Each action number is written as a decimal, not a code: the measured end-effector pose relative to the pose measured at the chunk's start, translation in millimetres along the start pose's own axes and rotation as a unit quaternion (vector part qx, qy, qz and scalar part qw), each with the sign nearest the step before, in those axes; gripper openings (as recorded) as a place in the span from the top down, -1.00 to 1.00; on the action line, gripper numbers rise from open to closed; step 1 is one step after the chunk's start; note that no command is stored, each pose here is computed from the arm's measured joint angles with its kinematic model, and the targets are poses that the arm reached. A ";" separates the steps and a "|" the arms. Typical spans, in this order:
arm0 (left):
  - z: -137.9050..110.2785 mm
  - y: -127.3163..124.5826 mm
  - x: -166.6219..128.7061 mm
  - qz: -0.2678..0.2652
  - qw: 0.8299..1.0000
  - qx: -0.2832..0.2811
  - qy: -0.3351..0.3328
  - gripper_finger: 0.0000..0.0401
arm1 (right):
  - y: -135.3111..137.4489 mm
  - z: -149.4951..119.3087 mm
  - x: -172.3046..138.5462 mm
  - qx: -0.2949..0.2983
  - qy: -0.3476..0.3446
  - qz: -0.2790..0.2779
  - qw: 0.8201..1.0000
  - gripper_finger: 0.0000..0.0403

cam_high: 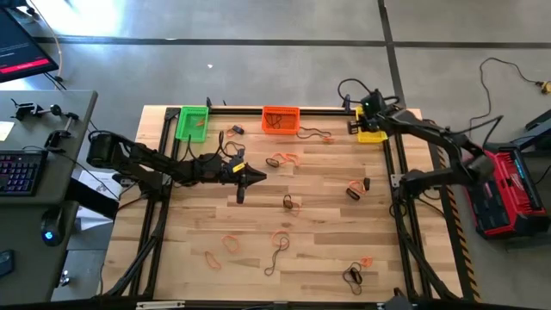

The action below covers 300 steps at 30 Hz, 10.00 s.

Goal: Sort rubber bands into baskets
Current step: Put the middle left black rubber band into the yellow bin, then put the bottom right orange rubber band into the green bin

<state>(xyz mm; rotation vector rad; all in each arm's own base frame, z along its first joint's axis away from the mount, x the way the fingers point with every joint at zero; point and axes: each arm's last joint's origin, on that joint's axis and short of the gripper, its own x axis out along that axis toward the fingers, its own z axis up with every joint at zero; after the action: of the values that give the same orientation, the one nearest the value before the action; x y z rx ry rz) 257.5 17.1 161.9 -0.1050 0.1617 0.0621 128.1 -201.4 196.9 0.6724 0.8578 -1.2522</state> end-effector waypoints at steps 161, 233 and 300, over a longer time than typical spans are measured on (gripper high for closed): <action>-0.9 1.2 0.1 0.002 1.000 -0.011 0.005 0.87 | 24.9 39.9 34.9 -0.004 0.060 -0.029 0.998 0.97; -4.5 1.0 -0.1 0.003 1.000 -0.004 0.023 0.87 | 80.4 -27.1 -65.8 -0.182 -0.051 0.104 0.976 1.00; -5.3 1.2 -0.1 0.003 1.000 0.011 0.028 0.87 | 147.1 -359.1 -206.6 -0.540 0.294 0.159 0.772 0.16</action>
<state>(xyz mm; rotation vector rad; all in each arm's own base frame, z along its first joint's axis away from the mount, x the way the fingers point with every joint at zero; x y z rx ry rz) 256.5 17.7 156.6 -0.0836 0.2180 0.0640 188.4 233.7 178.3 0.2040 1.6883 -0.0656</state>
